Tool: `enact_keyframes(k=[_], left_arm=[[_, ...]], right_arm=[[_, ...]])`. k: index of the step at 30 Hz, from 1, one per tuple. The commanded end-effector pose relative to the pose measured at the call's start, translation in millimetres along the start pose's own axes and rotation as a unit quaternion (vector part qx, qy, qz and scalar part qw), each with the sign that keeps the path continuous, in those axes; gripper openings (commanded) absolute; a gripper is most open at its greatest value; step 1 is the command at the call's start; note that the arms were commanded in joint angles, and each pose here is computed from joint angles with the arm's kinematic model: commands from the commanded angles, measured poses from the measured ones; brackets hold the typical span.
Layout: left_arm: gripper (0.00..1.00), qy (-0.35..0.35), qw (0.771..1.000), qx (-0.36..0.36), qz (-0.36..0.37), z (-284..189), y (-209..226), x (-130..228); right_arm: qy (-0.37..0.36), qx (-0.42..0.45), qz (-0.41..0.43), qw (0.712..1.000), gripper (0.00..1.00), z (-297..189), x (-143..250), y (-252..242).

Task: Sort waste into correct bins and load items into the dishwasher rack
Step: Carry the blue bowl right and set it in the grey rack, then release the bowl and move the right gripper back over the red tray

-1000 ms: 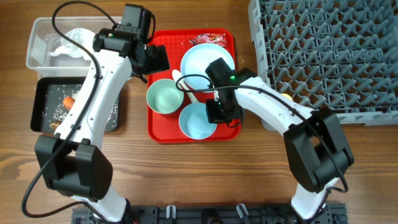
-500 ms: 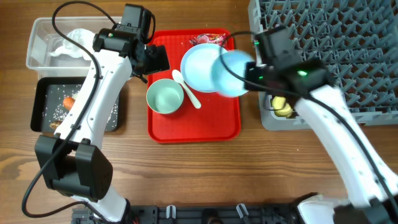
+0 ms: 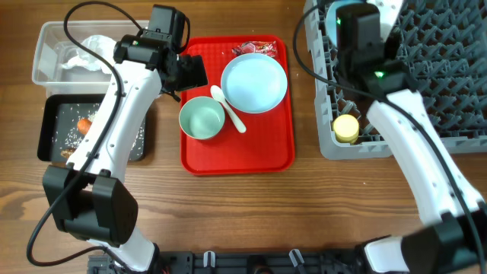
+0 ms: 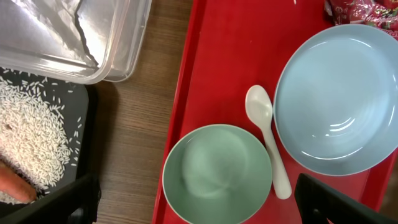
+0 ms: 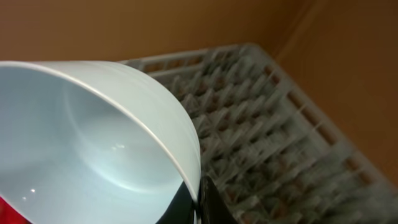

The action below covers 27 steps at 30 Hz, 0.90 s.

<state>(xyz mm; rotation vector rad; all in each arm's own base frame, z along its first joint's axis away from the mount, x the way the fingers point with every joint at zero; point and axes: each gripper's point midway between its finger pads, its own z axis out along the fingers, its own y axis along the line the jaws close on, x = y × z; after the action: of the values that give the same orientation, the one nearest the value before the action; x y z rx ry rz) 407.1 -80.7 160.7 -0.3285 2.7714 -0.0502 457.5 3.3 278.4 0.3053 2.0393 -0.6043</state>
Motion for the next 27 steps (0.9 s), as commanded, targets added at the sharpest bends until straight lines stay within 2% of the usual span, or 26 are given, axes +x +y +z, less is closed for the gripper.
enact_keyframes(k=[1, 4, 11, 16, 27], left_arm=[[1.00, 0.003, 1.000, -0.007, -0.008, 4, 2, 0], [1.00, 0.003, 1.000, -0.007, -0.008, 4, 2, 0], [1.00, 0.003, 1.000, -0.007, -0.008, 4, 2, 0], [1.00, 0.003, 1.000, -0.007, -0.008, 4, 2, 0], [1.00, 0.003, 1.000, -0.007, -0.008, 4, 2, 0]], right_arm=[[0.000, 0.090, -0.187, 0.978, 0.04, 33, 6, 3], [-0.005, 0.144, -0.243, 0.959, 0.04, 52, 8, 9], [0.003, 0.156, -0.338, 0.928, 0.04, 83, 25, 34], [0.019, 0.182, -0.346, 0.920, 0.04, 89, 35, 31], [0.036, 0.178, -0.361, 0.914, 0.05, 90, 45, 28]])
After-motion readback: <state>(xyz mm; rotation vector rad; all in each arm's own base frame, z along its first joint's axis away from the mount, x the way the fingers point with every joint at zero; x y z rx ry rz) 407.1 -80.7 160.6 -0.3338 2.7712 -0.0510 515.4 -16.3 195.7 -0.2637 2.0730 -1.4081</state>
